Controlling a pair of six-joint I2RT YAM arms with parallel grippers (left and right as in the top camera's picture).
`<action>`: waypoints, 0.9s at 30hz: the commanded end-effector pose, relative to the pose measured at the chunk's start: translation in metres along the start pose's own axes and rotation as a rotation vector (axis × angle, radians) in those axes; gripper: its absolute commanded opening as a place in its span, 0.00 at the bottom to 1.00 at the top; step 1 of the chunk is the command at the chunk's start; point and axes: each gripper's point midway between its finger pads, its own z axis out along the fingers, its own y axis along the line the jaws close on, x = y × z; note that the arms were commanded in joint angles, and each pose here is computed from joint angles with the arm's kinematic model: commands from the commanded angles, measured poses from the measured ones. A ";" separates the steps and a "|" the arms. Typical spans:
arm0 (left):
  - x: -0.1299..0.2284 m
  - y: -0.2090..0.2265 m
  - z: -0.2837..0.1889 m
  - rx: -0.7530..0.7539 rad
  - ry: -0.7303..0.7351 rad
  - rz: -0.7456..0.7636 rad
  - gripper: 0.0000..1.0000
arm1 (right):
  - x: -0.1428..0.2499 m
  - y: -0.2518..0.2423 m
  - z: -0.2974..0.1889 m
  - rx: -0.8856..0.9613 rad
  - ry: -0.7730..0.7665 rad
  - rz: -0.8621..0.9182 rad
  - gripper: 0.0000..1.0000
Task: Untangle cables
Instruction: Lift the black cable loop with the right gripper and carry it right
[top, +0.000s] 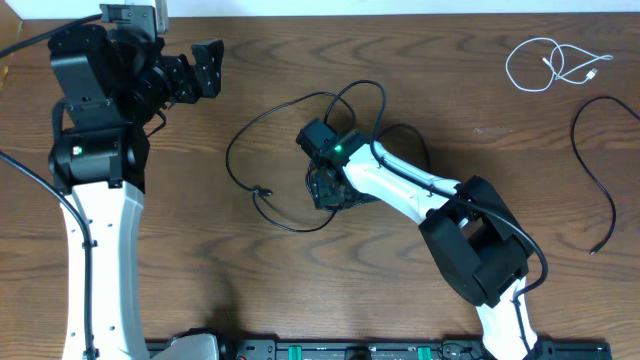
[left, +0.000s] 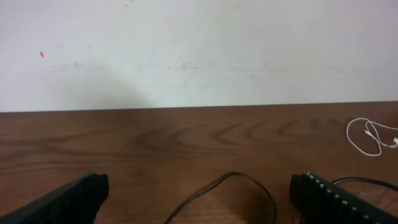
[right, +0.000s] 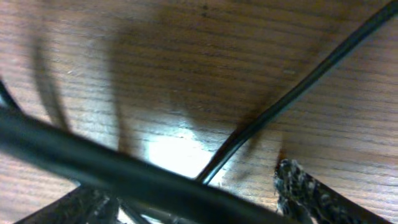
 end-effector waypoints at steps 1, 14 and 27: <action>-0.023 -0.011 -0.020 0.015 -0.068 0.042 0.98 | 0.008 -0.006 0.009 0.028 0.014 0.020 0.69; -0.029 -0.015 -0.030 0.015 -0.091 0.052 0.98 | 0.002 0.005 0.009 -0.024 -0.004 0.046 0.01; -0.028 -0.015 -0.030 0.014 -0.089 0.052 0.98 | -0.095 0.006 -0.101 -0.255 -0.358 0.105 0.02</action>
